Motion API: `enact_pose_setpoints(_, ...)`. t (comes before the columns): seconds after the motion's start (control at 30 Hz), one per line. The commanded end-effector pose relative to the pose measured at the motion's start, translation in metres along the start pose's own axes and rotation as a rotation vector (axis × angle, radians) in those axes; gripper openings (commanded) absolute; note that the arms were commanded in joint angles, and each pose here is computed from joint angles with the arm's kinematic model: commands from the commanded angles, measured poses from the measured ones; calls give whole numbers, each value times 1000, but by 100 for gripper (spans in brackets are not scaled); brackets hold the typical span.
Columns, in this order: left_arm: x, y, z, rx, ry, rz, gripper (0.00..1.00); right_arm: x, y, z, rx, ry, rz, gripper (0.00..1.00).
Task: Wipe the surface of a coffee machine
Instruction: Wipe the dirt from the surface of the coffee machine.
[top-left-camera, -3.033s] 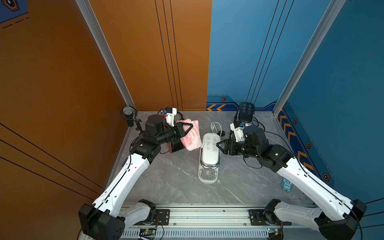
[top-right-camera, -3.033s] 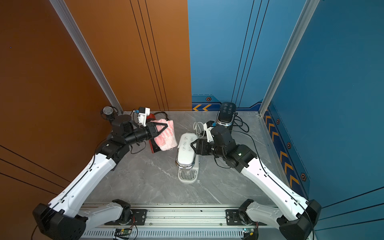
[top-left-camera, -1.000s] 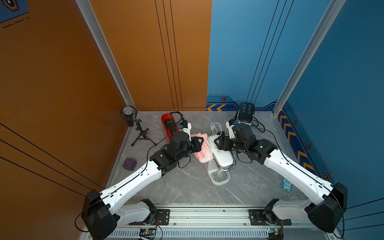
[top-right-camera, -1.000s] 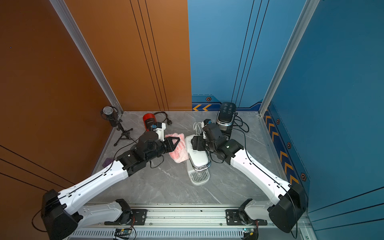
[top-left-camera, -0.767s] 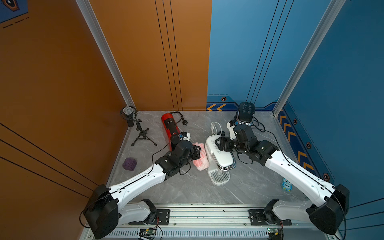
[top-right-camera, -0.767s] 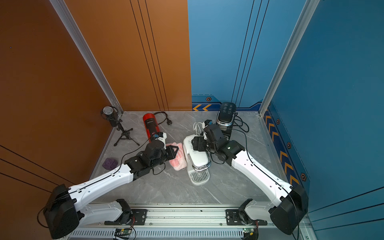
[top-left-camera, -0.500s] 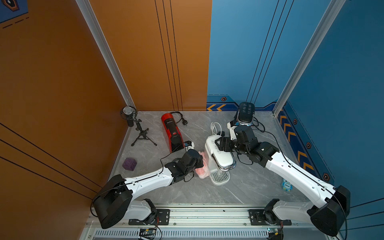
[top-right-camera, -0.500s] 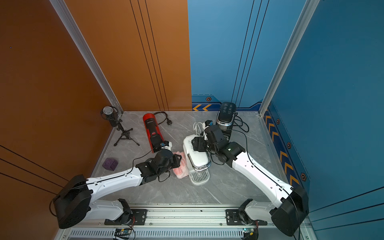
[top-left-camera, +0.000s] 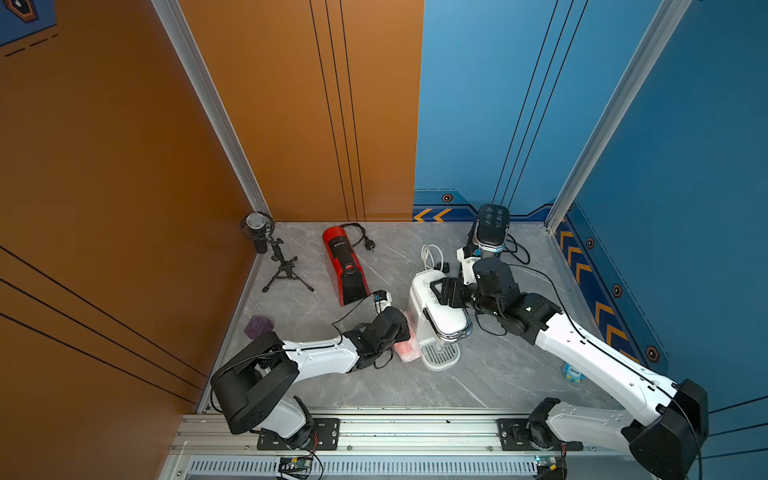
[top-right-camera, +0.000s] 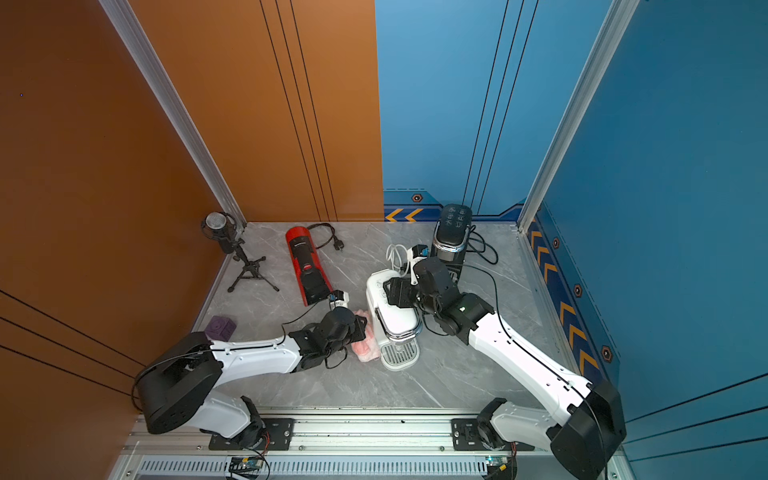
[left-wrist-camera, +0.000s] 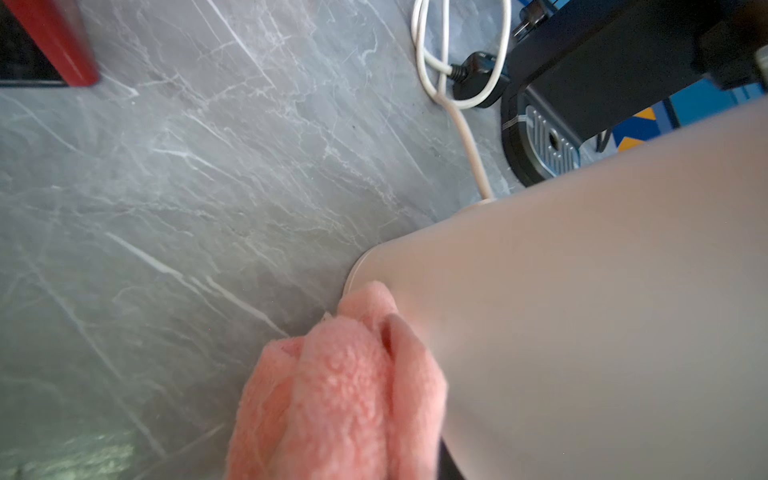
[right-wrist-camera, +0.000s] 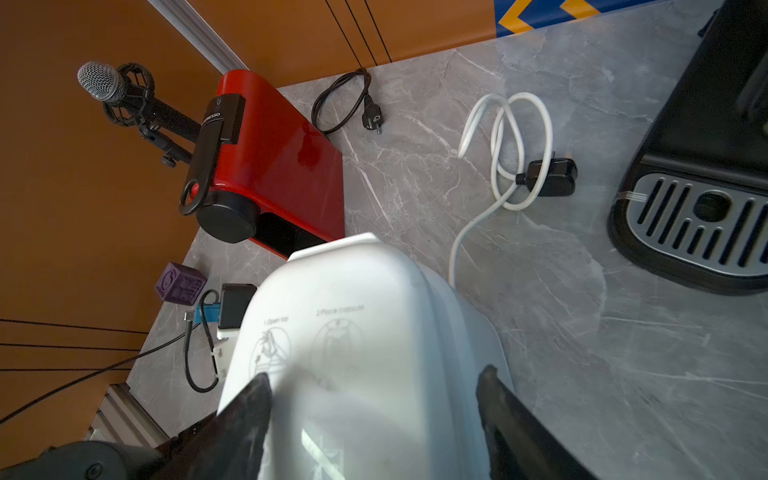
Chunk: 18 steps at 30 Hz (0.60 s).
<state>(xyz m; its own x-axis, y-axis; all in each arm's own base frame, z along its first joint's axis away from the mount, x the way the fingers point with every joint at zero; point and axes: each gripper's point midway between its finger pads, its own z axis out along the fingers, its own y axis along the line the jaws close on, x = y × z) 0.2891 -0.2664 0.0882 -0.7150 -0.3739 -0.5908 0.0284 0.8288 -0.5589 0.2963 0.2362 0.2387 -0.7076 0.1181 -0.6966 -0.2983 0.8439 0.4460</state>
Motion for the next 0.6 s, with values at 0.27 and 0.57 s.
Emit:
enact_pose_setpoints(0.27, -89, -98, -88, 370, -186, -128, 0, 80, -44, 0, 148, 240, -11, 78)
enact_pose_setpoints(0.57, -100, -99, -100, 361, -225, -46, 0, 85, -45, 4, 148, 251, -8, 77)
